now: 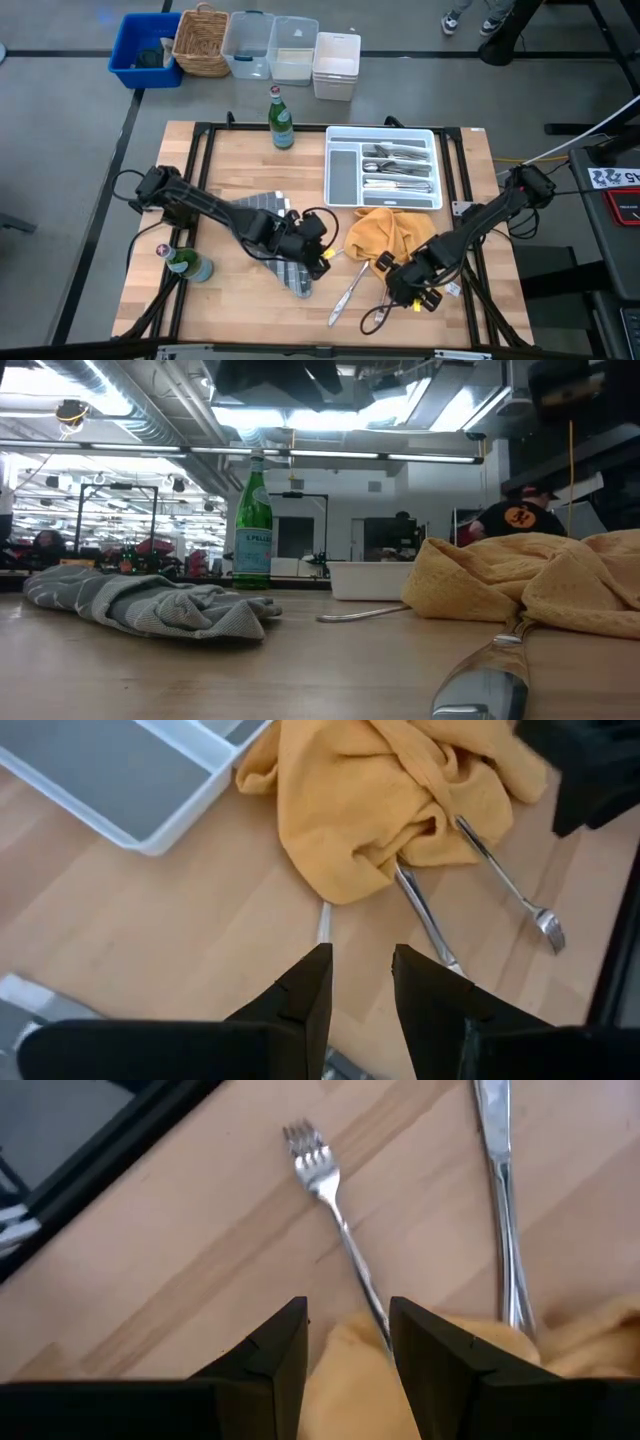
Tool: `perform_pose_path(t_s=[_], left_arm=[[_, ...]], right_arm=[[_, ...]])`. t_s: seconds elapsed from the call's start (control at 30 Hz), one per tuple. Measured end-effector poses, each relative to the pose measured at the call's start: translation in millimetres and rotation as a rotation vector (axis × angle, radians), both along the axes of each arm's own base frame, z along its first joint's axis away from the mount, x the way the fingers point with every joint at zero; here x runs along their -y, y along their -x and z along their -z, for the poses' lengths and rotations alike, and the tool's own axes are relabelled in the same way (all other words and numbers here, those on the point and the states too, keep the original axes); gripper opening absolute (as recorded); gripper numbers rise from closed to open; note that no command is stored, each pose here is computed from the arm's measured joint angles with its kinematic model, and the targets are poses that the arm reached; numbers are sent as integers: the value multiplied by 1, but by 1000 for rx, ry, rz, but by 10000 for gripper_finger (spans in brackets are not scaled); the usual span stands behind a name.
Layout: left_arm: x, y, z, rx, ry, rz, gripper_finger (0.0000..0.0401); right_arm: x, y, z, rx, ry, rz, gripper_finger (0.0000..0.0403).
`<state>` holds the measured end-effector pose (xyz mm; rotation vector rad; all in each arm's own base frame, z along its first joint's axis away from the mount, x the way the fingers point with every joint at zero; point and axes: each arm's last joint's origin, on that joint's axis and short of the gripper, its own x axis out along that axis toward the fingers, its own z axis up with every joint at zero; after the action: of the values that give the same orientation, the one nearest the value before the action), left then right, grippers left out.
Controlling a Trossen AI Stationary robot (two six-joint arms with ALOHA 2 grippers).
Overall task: Sort silverware
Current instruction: Put the silver fork into the cutlery tray
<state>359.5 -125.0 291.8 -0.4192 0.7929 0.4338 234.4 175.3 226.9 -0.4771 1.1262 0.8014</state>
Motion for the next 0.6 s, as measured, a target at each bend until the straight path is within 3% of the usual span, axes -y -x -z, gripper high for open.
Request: perform_pose_path(t_s=[0.3,0.6], left_arm=[[13,5,0,28,-3,-30,95],[16,7,-1,48,-54,-46,95]], right_arm=[[0,-2,32,146,-44,-3,144],[10,11,63,135,0,-45,144]])
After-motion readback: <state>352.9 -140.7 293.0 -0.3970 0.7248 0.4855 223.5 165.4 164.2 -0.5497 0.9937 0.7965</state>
